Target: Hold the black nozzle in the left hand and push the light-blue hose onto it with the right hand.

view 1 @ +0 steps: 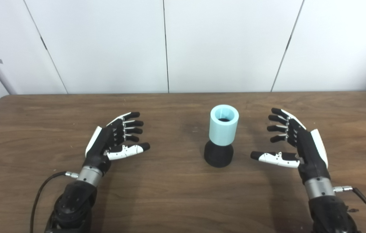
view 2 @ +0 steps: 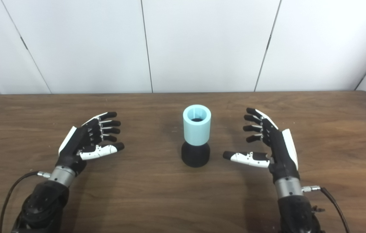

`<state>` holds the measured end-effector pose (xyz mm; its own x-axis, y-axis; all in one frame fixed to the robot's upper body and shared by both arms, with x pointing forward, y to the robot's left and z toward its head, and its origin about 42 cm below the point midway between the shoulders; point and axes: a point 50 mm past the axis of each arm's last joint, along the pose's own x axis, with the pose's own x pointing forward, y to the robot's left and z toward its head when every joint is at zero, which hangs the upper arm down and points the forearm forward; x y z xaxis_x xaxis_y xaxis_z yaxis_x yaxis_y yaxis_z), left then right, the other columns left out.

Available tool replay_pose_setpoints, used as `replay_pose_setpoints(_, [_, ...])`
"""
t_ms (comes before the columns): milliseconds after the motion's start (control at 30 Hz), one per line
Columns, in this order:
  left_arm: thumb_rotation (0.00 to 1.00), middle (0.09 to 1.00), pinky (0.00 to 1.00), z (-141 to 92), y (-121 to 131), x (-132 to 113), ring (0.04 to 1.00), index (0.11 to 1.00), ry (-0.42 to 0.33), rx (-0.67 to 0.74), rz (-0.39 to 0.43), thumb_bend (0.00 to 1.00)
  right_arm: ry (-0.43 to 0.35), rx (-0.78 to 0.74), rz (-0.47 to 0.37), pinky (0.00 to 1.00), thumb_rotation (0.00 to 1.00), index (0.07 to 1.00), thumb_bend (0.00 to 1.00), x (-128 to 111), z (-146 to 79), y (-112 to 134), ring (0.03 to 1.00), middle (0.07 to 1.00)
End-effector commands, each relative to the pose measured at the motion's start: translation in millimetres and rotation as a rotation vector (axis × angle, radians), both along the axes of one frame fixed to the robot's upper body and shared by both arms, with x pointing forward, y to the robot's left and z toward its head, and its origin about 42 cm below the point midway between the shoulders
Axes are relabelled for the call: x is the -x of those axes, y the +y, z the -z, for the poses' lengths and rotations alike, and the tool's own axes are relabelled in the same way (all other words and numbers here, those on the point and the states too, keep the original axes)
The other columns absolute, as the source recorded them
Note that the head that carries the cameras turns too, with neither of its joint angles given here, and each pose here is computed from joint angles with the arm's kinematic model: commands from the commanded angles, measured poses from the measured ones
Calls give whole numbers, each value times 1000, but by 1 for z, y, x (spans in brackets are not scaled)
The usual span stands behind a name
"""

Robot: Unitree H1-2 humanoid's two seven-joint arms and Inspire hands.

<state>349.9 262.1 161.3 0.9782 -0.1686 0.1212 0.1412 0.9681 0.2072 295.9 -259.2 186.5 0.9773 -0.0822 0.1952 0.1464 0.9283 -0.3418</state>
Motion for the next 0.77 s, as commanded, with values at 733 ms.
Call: replay_pose_setpoints(733, [60, 716, 581, -13, -2, -5, 682, 731, -75, 21, -1, 774, -87, 11, -25, 556, 89, 829, 723, 0, -14, 0, 703, 798])
